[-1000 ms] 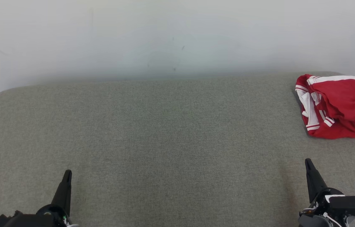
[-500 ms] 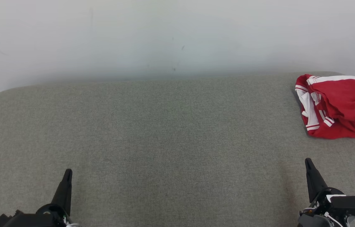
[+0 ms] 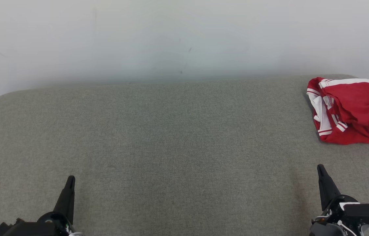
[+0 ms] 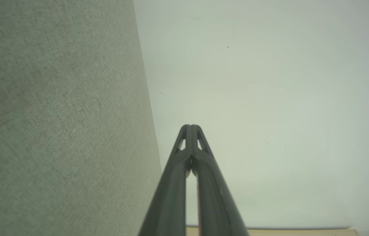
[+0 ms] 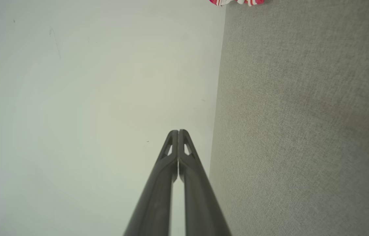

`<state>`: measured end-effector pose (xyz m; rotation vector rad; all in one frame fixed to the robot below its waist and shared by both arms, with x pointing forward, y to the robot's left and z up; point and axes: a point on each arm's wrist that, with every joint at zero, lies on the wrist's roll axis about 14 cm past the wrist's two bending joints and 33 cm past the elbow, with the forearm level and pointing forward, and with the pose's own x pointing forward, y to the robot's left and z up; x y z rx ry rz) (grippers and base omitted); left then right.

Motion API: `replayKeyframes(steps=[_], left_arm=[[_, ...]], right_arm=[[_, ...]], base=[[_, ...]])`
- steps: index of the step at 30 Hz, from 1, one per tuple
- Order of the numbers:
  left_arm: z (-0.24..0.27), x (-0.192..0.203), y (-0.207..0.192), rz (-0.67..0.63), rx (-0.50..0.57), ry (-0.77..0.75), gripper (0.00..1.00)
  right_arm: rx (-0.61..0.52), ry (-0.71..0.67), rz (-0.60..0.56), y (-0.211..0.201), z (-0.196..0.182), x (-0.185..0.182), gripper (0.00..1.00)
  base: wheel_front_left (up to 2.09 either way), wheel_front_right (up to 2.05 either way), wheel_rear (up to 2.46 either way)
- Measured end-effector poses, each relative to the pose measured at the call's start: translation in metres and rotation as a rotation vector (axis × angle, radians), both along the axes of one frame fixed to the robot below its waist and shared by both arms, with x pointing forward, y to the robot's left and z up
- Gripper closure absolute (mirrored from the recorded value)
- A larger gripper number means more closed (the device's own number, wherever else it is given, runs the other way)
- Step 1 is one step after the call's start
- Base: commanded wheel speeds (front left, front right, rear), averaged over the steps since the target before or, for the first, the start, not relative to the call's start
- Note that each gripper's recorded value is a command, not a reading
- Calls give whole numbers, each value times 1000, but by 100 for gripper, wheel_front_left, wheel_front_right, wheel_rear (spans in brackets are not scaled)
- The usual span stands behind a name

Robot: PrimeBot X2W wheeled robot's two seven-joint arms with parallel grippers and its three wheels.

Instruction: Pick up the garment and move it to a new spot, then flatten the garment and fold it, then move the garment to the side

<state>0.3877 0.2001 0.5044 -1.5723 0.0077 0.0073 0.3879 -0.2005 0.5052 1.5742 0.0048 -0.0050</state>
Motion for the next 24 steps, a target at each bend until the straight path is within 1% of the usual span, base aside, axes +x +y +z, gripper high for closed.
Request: replayKeyframes(steps=[24], left_arm=[[0, 0, 0, 0, 0, 0, 100]], right_arm=[[1, 0, -1, 0, 0, 0, 100]], base=[[0, 0, 0]])
